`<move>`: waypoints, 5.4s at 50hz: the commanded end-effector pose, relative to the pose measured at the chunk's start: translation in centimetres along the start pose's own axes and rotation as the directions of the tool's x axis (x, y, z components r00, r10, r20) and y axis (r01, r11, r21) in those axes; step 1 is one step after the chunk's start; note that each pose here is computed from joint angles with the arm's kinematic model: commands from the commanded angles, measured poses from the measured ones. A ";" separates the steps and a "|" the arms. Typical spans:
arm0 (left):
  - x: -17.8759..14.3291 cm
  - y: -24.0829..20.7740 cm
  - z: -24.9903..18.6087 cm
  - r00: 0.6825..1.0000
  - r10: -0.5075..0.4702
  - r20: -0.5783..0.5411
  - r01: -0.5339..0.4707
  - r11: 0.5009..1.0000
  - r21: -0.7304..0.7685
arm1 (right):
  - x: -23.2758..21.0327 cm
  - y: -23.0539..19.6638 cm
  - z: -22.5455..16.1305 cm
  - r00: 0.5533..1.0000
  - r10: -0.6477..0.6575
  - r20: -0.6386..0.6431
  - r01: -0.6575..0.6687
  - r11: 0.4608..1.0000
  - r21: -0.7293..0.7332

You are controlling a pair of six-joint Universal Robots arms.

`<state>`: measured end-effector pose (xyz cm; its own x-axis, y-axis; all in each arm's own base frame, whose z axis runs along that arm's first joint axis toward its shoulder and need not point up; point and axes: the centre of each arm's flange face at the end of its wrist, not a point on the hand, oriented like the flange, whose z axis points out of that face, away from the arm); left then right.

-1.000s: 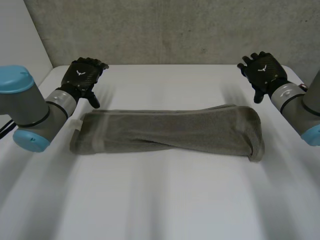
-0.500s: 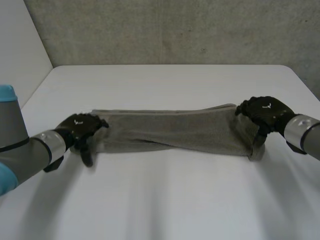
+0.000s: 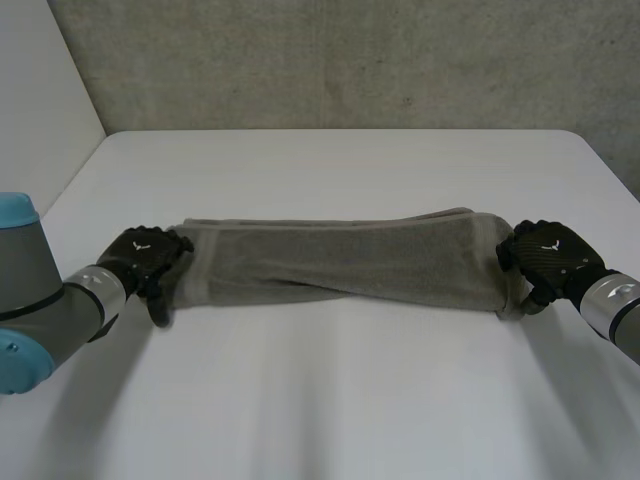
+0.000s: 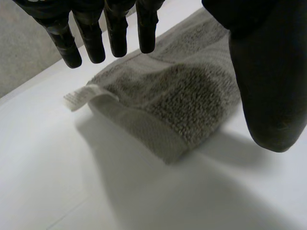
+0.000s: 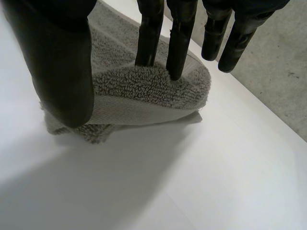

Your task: Fold the towel.

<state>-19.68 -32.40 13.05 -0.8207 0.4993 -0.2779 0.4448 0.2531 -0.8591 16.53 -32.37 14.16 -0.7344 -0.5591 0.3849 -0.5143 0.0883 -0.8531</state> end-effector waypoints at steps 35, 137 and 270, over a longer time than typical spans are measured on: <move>-1.8 -1.0 -0.6 0.998 -0.023 0.061 0.022 0.999 0.025 | 5.1 -1.6 2.8 0.958 -0.281 0.051 0.256 0.924 0.285; -1.4 -0.6 -2.1 0.990 -0.140 0.028 0.139 0.990 0.019 | -0.7 2.8 -0.5 0.856 0.512 -0.074 -0.511 0.859 0.032; -0.7 -0.5 -8.2 0.983 -0.183 0.000 0.183 0.983 0.000 | 7.9 5.9 -2.1 0.973 -0.217 0.074 0.216 0.976 0.019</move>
<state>-16.24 -26.17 17.40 -0.8912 0.4361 -0.1249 0.2867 0.3282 -0.9001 7.08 -34.22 12.44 -0.5916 -0.6245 0.5100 -0.6336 -0.0312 -0.7731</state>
